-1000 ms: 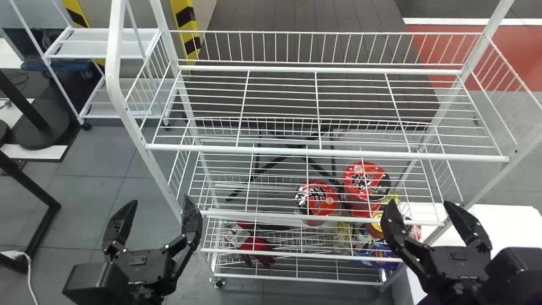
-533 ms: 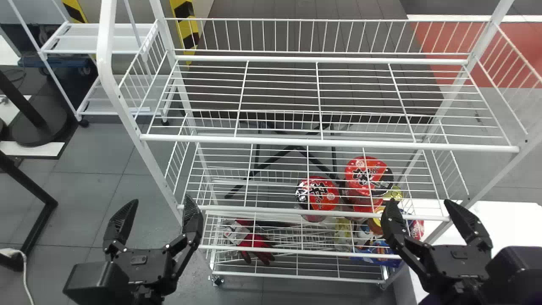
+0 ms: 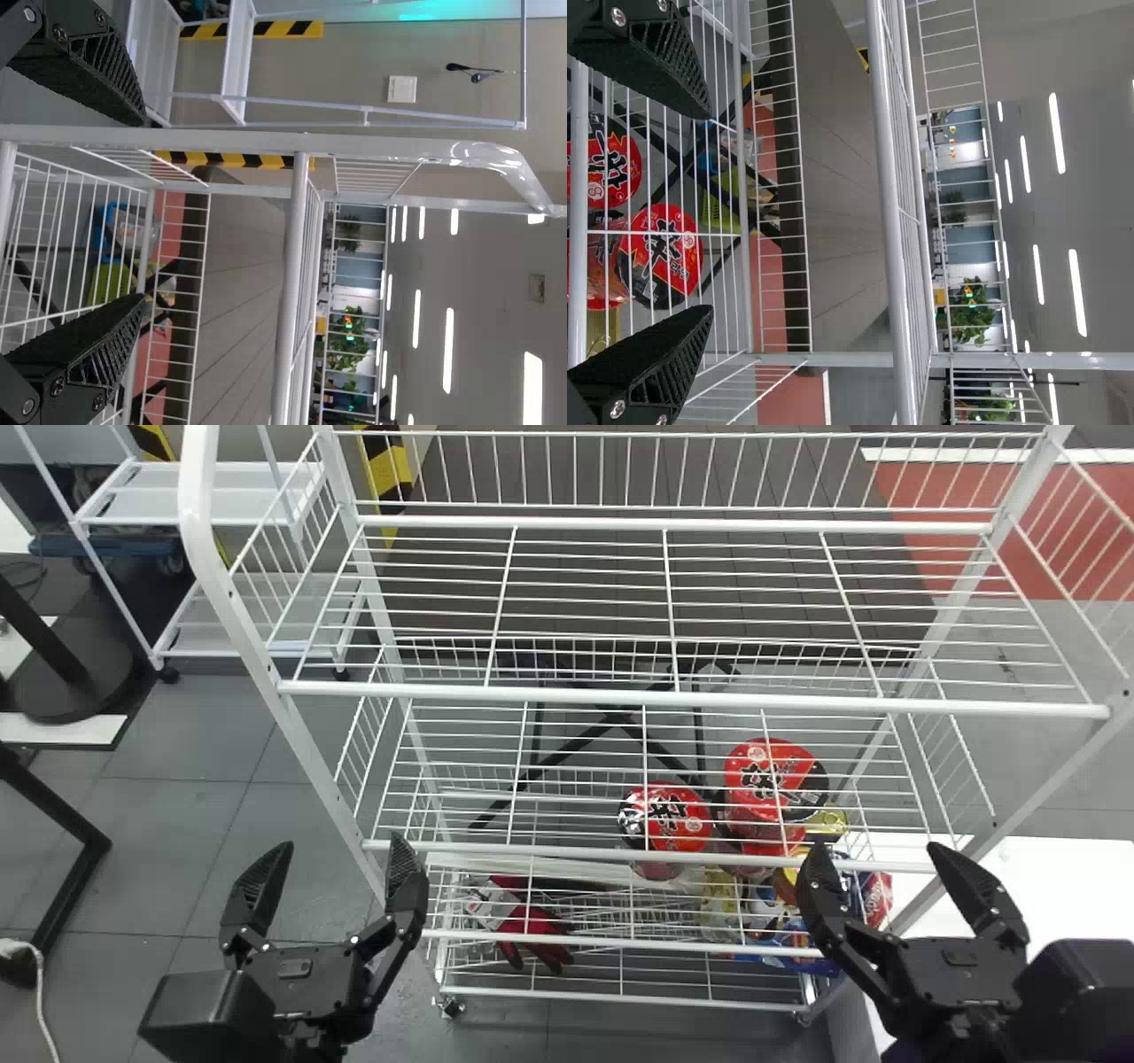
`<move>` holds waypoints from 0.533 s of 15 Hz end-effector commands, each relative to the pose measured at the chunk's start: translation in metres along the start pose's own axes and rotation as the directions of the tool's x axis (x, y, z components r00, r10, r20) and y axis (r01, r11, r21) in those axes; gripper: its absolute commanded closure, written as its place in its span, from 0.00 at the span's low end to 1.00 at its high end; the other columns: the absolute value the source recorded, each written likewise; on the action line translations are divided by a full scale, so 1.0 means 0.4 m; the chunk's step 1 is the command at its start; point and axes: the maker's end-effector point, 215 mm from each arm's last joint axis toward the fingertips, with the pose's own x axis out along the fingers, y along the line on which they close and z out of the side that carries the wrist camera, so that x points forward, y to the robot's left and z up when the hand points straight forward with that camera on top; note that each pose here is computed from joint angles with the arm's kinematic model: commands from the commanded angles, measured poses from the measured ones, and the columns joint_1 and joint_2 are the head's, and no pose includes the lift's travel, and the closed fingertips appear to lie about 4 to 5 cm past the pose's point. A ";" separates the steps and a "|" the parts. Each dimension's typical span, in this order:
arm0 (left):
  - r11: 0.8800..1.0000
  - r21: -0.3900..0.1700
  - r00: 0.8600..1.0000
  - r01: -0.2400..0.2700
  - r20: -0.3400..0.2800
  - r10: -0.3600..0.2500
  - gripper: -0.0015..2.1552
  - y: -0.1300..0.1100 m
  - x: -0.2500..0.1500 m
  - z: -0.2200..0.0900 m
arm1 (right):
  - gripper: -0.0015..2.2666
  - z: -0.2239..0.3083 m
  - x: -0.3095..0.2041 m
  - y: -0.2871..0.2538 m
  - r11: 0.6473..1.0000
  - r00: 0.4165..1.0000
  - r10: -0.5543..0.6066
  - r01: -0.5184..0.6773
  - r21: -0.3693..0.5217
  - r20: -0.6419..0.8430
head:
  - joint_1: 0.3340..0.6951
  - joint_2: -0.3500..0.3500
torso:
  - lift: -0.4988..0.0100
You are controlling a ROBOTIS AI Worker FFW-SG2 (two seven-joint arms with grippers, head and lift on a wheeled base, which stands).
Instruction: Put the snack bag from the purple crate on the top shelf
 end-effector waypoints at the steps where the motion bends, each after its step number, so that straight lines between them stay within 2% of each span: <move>1: 1.000 0.003 1.000 0.009 -0.004 -0.009 0.05 -0.018 0.001 -0.005 | 0.00 -0.002 0.005 -0.006 1.000 1.000 0.007 -0.007 -0.013 -0.001 | 1.00 0.53 | 0.61; 8: 1.000 0.001 1.000 0.008 -0.009 -0.008 0.05 -0.020 -0.008 -0.010 | 0.00 -0.005 0.001 -0.001 1.000 1.000 0.012 -0.012 -0.014 -0.003 | 1.00 0.51 | 0.55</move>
